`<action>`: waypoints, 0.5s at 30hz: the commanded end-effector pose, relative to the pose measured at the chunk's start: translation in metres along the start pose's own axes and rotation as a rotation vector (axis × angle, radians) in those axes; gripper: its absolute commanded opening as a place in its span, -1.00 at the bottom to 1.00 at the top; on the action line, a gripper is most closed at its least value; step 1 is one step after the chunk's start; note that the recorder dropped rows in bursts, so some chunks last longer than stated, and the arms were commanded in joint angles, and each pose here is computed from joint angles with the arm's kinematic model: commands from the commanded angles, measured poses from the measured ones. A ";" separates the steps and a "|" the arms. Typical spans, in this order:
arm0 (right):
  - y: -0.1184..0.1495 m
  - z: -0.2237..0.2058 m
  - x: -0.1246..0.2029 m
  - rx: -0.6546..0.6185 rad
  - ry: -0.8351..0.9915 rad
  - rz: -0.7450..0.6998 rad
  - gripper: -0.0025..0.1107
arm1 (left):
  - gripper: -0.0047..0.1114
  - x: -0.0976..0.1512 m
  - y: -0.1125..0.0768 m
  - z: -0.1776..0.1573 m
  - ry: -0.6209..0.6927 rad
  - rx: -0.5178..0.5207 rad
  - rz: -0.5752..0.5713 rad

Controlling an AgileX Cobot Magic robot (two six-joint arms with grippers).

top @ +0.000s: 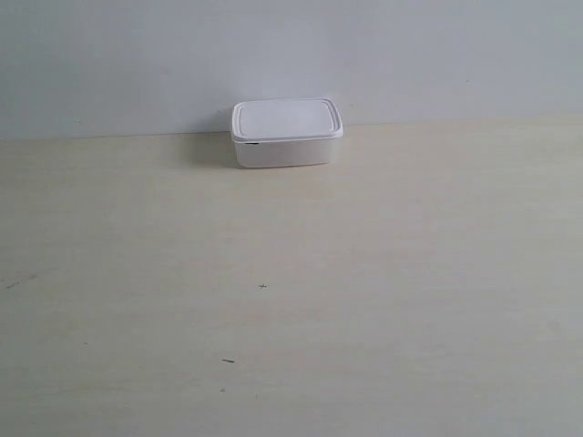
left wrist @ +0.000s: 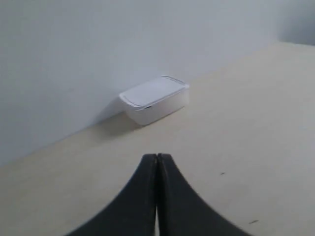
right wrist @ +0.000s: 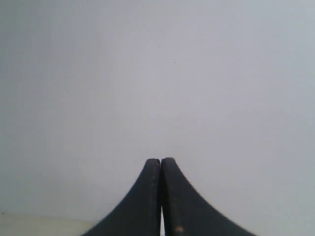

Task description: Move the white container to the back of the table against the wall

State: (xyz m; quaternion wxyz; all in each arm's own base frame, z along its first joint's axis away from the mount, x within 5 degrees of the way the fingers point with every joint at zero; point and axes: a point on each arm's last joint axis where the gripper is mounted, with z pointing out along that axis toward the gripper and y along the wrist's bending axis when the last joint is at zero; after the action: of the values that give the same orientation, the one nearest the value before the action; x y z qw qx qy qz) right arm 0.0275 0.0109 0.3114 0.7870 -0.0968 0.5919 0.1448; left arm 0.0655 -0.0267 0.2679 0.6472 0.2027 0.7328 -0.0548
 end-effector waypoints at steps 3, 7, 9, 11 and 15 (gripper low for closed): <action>-0.002 0.003 0.044 0.011 0.099 -0.030 -0.96 | -0.92 0.049 -0.002 0.011 0.110 -0.037 0.171; -0.003 0.003 0.068 0.013 0.153 -0.034 -0.96 | -0.92 0.087 -0.010 0.014 0.213 -0.009 0.162; -0.003 0.003 0.076 0.014 0.174 -0.033 -0.96 | -0.92 0.089 -0.010 0.014 0.226 -0.002 0.161; -0.003 0.002 0.082 0.013 0.197 -0.033 -0.96 | -0.92 0.089 -0.011 0.013 0.231 0.001 0.160; -0.003 0.001 0.090 0.013 0.223 -0.044 -0.96 | -0.92 0.091 -0.011 0.013 0.247 0.010 0.159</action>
State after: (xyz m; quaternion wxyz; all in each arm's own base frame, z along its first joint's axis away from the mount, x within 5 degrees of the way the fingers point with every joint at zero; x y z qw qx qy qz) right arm 0.0524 0.0185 0.2307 0.7212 -0.1154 0.6725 0.1196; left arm 0.0673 -0.0207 0.1776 0.5577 0.2654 0.7862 0.0207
